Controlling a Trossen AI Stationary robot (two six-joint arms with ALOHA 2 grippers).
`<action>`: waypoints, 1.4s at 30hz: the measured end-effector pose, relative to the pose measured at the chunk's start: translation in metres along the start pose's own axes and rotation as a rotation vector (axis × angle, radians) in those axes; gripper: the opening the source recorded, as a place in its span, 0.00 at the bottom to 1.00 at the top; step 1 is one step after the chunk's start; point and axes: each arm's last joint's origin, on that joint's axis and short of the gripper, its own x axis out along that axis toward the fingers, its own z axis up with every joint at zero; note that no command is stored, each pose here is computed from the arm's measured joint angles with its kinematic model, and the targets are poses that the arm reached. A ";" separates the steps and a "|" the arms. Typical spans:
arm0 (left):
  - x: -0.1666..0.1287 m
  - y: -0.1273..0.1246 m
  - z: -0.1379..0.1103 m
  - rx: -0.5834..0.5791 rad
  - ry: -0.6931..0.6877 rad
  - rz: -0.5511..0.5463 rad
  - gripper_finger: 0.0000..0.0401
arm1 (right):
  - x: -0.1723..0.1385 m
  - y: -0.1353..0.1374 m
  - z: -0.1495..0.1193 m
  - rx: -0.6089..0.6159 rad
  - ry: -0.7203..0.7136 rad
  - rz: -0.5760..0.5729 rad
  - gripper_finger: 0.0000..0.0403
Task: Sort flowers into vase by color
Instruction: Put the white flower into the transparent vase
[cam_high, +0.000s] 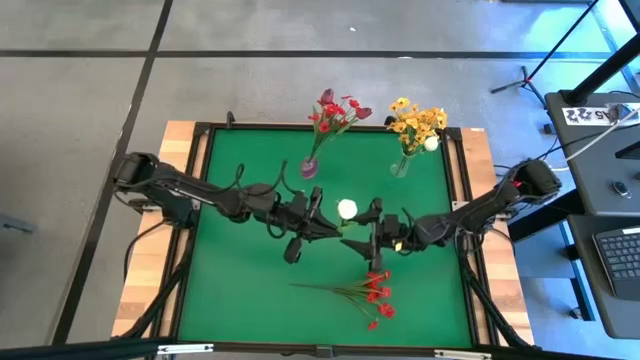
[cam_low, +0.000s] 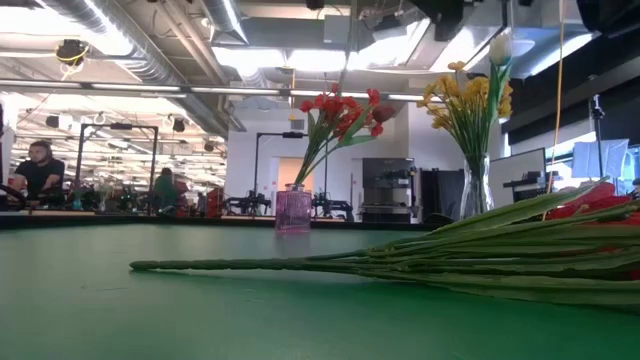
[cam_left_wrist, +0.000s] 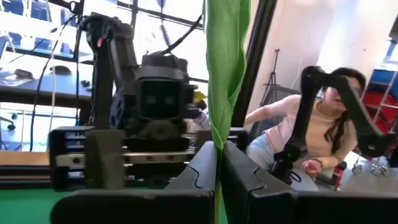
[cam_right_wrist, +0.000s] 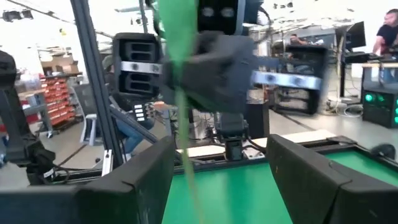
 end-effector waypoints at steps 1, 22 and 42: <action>0.001 0.001 -0.002 0.000 -0.001 0.002 0.01 | 0.003 0.002 -0.001 -0.007 0.002 0.007 0.63; 0.004 0.002 -0.010 -0.004 0.033 0.036 0.01 | 0.020 0.009 -0.004 -0.030 0.005 -0.039 0.38; 0.003 0.003 -0.012 0.025 0.047 0.113 0.09 | 0.020 0.007 -0.006 -0.042 0.027 -0.088 0.02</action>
